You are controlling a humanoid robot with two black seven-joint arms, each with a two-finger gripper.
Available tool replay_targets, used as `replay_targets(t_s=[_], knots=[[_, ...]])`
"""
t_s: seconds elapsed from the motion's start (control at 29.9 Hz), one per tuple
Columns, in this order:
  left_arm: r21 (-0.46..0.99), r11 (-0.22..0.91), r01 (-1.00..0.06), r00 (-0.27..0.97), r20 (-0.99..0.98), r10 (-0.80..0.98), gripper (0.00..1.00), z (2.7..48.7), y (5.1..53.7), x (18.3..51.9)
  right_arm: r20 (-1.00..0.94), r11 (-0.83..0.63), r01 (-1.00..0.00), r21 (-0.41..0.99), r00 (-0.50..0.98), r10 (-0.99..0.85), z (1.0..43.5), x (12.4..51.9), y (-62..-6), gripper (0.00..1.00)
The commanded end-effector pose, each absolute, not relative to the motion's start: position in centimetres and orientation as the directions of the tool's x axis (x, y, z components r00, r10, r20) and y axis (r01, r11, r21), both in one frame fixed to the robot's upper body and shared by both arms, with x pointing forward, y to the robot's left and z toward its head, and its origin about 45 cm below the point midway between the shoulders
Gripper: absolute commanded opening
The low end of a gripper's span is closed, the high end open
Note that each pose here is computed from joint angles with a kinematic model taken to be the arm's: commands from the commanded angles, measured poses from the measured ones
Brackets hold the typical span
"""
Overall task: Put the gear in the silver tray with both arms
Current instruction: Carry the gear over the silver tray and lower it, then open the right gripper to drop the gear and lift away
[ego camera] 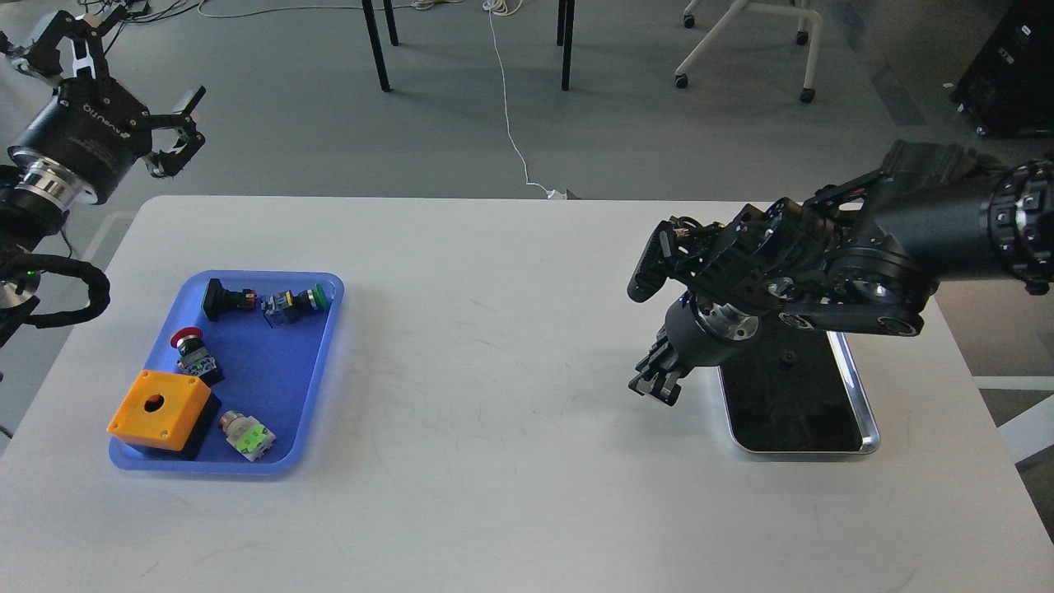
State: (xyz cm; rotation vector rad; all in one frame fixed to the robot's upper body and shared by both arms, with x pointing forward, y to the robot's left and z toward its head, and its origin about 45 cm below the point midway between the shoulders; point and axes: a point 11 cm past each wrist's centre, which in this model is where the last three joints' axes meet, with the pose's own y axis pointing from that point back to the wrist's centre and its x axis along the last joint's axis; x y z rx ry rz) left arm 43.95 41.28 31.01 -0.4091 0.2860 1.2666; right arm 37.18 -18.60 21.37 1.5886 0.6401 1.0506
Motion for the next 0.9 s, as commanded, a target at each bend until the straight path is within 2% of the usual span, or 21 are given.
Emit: replay_targets(t_s=[0.0, 0.1, 0.23, 0.7, 0.84, 0.87], knots=[[-0.140, 0.246, -0.959, 0.282, -0.426, 0.860, 0.98, 31.1, 41.1, 44.0, 0.274, -0.225, -0.158, 0.962, 0.495, 0.825, 22.5, 37.5, -23.8, 0.20], [-0.139, 0.247, -0.959, 0.283, -0.425, 0.860, 0.98, 31.2, 41.1, 44.0, 0.254, -0.182, -0.185, 0.966, 0.536, 0.805, 22.6, 37.3, -28.4, 0.20], [-0.142, 0.249, -0.958, 0.286, -0.424, 0.859, 0.98, 31.3, 41.1, 44.0, 0.227, -0.158, -0.167, 0.973, 0.592, 0.773, 21.0, 36.0, -31.8, 0.21], [-0.137, 0.246, -0.960, 0.281, -0.416, 0.865, 0.98, 31.3, 41.1, 44.1, 0.198, -0.146, -0.134, 0.980, 0.624, 0.756, 18.9, 34.8, -33.2, 0.28], [-0.137, 0.244, -0.960, 0.280, -0.415, 0.866, 0.98, 31.3, 41.2, 44.0, 0.198, -0.145, -0.135, 0.980, 0.629, 0.751, 18.9, 34.8, -33.4, 0.50], [-0.137, 0.244, -0.960, 0.279, -0.415, 0.866, 0.98, 31.3, 41.2, 44.0, 0.200, -0.146, -0.137, 0.980, 0.633, 0.748, 18.9, 34.7, -33.6, 0.53]])
